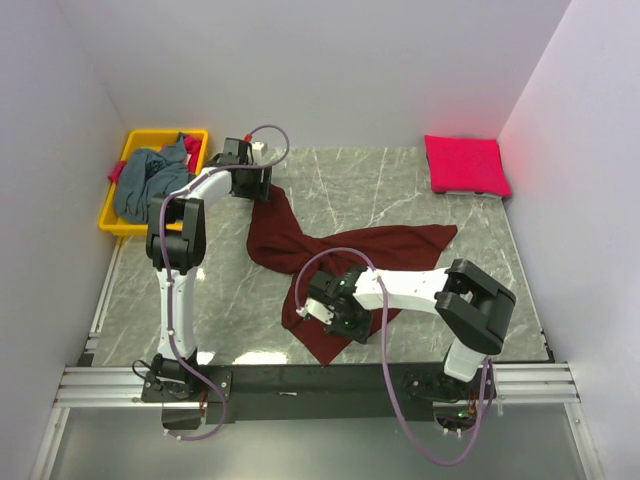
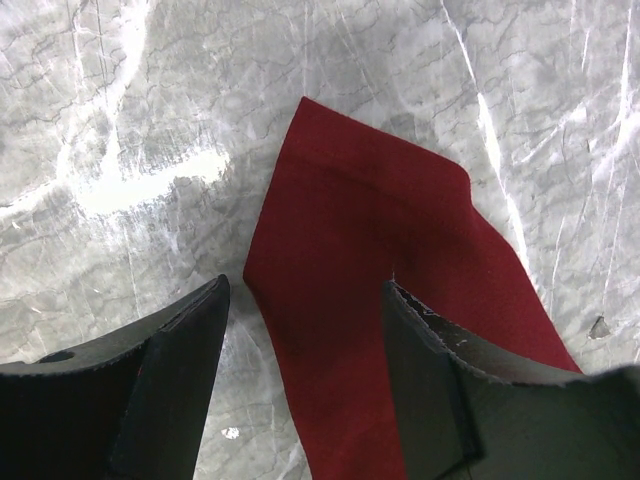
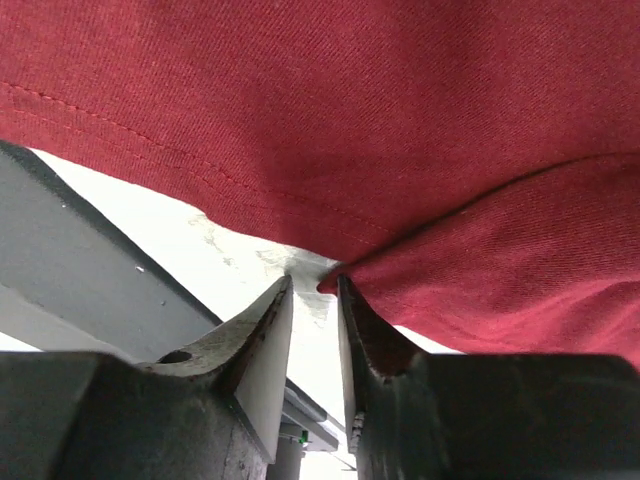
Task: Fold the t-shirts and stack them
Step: Flatten the tshirt out
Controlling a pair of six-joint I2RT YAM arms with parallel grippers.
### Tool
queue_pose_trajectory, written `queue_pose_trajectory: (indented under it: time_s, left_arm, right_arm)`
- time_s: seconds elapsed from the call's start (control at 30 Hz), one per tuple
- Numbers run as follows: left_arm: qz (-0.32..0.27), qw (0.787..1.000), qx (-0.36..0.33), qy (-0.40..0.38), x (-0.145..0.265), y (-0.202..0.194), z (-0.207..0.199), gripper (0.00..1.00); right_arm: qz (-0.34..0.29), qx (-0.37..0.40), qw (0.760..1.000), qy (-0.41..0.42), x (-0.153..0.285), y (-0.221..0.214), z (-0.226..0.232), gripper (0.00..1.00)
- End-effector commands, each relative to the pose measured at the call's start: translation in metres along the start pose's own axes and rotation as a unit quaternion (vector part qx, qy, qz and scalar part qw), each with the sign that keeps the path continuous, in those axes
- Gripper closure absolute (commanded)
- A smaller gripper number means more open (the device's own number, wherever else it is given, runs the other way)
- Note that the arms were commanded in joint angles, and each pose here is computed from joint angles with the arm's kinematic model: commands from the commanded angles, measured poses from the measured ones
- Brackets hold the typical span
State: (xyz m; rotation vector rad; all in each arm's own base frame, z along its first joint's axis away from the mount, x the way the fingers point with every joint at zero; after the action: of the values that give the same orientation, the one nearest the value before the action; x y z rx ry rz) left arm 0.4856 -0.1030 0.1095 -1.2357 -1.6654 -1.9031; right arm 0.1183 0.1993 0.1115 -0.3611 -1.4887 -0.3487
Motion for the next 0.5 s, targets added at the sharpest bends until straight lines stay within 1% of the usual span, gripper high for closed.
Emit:
queue_pose_trajectory:
  time_s: [0.0, 0.17, 0.2, 0.27, 0.4, 0.47]
  left_arm:
    - [-0.019, 1.000, -0.001, -0.003, 0.014, 0.010, -0.004, 0.32]
    - [-0.015, 1.000, -0.006, -0.014, 0.014, 0.006, -0.007, 0.32]
    - [-0.014, 1.000, -0.008, -0.014, 0.014, 0.005, -0.008, 0.32]
    - [-0.010, 1.000, -0.014, -0.013, 0.013, 0.002, -0.011, 0.33]
    - [-0.004, 1.000, -0.015, -0.019, 0.011, -0.005, -0.014, 0.35]
    - [-0.004, 1.000, -0.015, -0.019, 0.012, -0.005, -0.014, 0.35]
  right_arm:
    - [0.000, -0.005, 1.000, -0.026, -0.008, 0.004, -0.003, 0.68]
    - [0.008, -0.010, 0.999, -0.035, -0.013, 0.005, -0.004, 0.73]
    - [0.011, -0.010, 0.999, -0.034, -0.013, 0.004, -0.004, 0.84]
    - [0.014, -0.010, 0.999, -0.035, -0.015, 0.003, -0.004, 0.99]
    - [-0.005, -0.008, 0.999, -0.046, -0.007, 0.005, -0.005, 1.00]
    - [-0.027, -0.006, 0.999, -0.040, 0.004, 0.005, -0.004, 1.00]
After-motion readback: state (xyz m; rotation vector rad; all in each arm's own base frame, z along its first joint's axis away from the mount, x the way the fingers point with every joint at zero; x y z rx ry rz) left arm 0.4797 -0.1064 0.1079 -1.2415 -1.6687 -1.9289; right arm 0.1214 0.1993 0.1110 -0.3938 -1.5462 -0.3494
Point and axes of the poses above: each gripper's point midway between its finger pads, its own x axis back along the fingers, its own z axis along the line the jaws close on, y = z × x, the point moved 10 cm from there along x, back along the fingers, and after that the axes turned 9 degrees about -x, right-handed, at the moved point
